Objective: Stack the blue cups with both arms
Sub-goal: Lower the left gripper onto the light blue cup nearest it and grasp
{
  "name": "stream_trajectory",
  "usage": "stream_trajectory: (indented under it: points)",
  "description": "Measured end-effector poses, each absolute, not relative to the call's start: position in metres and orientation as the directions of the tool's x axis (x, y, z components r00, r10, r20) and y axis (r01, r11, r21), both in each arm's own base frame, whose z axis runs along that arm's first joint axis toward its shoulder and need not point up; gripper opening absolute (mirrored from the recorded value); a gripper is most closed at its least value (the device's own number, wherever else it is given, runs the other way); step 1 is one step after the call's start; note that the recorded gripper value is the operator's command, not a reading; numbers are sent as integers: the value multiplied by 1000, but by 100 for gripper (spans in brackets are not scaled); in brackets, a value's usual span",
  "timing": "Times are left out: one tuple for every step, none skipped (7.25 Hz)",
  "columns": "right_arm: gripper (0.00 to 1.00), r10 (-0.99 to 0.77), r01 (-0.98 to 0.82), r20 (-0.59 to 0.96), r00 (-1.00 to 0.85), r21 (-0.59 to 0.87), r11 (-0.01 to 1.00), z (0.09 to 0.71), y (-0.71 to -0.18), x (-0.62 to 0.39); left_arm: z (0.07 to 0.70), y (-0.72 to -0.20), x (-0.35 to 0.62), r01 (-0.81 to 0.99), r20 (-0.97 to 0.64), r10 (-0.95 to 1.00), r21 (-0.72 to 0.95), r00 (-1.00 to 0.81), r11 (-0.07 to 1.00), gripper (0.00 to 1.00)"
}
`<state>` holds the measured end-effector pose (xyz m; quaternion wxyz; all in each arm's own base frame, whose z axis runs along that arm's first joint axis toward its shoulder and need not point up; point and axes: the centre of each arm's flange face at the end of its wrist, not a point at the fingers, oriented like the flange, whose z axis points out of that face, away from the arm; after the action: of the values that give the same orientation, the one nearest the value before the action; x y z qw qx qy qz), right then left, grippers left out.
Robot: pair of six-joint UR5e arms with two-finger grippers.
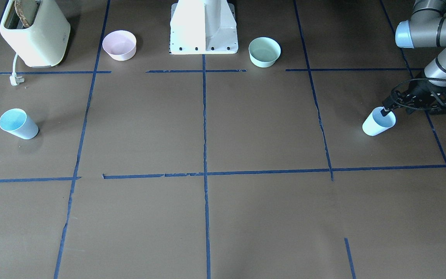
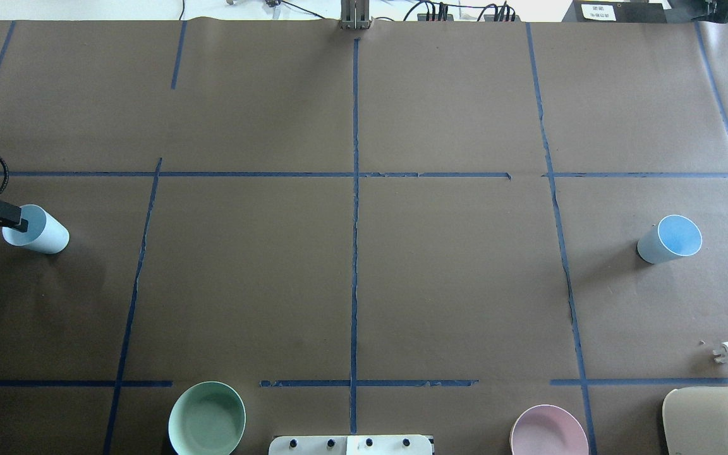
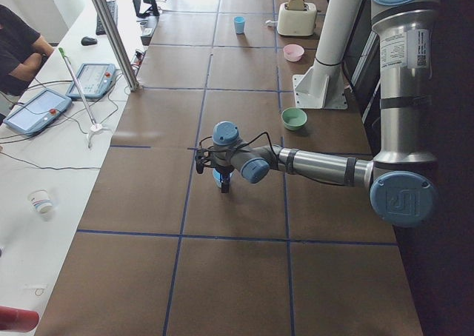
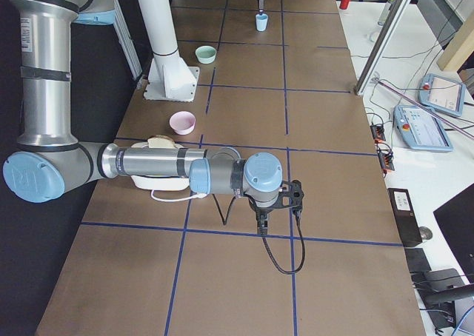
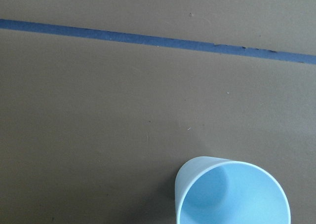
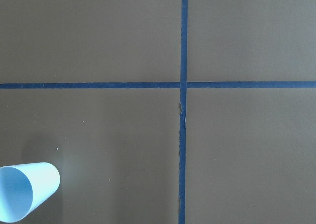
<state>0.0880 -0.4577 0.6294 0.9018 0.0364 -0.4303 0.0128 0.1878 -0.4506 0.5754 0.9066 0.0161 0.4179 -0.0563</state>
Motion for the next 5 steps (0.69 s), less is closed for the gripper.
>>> stream_trajectory:
  points:
    - [100, -8, -55, 777, 629, 55, 997, 629, -458, 88, 578, -455, 193, 111, -758, -88, -21, 646, 994, 77]
    - [100, -8, -54, 777, 629, 55, 997, 630, -458, 88, 580, -457, 196, 108, -756, -89, -24, 648, 994, 56]
    - [100, -8, -55, 777, 629, 54, 997, 630, -458, 88, 582, -458, 198, 106, -755, -89, -26, 650, 994, 44]
    - [100, -8, -55, 777, 629, 54, 997, 630, -458, 88, 584, -458, 199, 105, -753, -90, -28, 651, 994, 30]
    - [100, -8, -55, 777, 629, 54, 997, 630, -458, 88, 585, -458, 199, 103, -752, -89, -28, 653, 994, 16]
